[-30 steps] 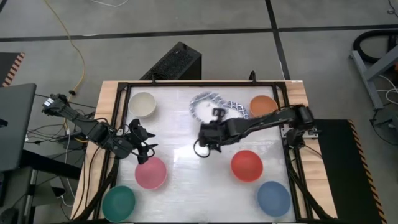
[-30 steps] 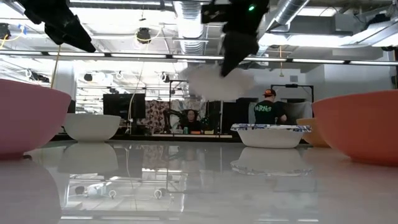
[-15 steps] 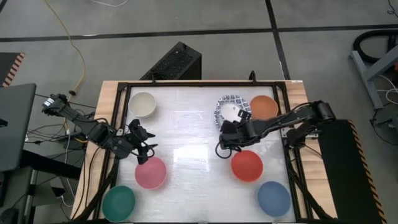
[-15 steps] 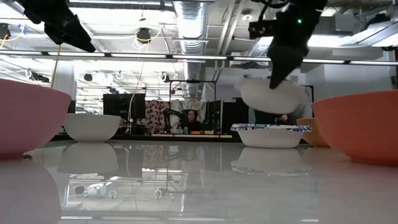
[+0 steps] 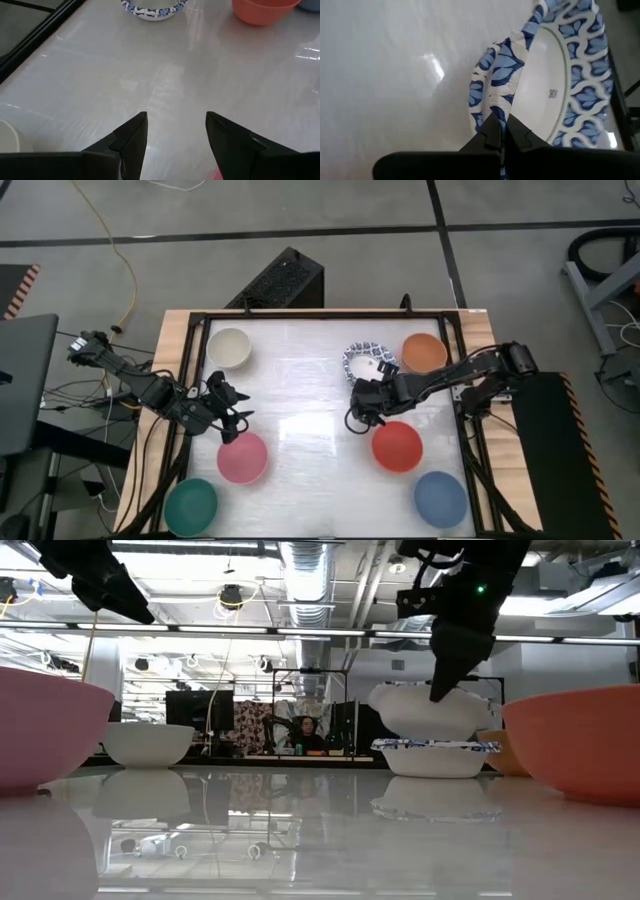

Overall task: Nest bowls inside each other
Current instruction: Stack the left white patterned bowl on top of the top white patterned bowl

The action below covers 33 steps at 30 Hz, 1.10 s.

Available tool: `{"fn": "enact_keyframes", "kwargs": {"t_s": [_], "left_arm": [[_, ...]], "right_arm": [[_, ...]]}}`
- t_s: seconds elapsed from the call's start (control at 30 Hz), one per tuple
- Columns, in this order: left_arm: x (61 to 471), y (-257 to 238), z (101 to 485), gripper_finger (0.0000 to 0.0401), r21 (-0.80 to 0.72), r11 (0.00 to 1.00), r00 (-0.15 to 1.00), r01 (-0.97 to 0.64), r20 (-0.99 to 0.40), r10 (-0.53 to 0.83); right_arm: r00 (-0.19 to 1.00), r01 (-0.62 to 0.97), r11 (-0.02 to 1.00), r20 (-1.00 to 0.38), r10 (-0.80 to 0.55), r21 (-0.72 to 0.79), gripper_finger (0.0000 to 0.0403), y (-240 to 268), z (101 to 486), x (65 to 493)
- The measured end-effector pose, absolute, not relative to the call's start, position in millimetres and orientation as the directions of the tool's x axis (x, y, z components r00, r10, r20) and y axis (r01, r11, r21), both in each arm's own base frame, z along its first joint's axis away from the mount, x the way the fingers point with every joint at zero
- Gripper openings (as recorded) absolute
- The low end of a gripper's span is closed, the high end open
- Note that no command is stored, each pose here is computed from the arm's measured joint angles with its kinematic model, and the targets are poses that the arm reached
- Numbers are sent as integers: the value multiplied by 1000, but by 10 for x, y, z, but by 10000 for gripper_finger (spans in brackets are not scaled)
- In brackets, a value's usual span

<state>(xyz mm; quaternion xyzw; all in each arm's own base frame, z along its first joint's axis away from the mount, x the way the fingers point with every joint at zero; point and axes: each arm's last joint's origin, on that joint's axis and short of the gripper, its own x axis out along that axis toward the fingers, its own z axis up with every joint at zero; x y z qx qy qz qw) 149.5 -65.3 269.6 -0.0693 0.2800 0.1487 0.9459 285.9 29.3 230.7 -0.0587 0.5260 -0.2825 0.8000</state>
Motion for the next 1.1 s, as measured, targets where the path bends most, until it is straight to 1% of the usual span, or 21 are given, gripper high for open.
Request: {"fn": "enact_keyframes", "kwargs": {"t_s": [0.23,0.37,0.57,0.67,0.93,1.1], "left_arm": [[1495,-654,2695,191,-49,946,799,-320,-551,242],[1495,-654,2695,191,-49,946,799,-320,-551,242],[1494,-654,2695,191,-48,946,799,-319,-551,241],[1494,-654,2695,191,-48,947,799,-319,-551,241],[1494,-654,2695,191,-49,946,799,-319,-551,241],[1494,-654,2694,191,-48,946,798,-319,-552,241]], "right_arm": [[262,407,838,-832,-488,-363,12,179,2299,2865],[259,407,854,-856,-448,-325,12,153,2293,2869],[257,409,853,-856,-448,-324,15,136,2293,2871],[259,393,861,-860,-439,-322,29,140,2292,2873],[256,393,863,-864,-434,-317,92,117,2290,2875],[248,401,858,-864,-437,-319,113,84,2289,2873]]}}
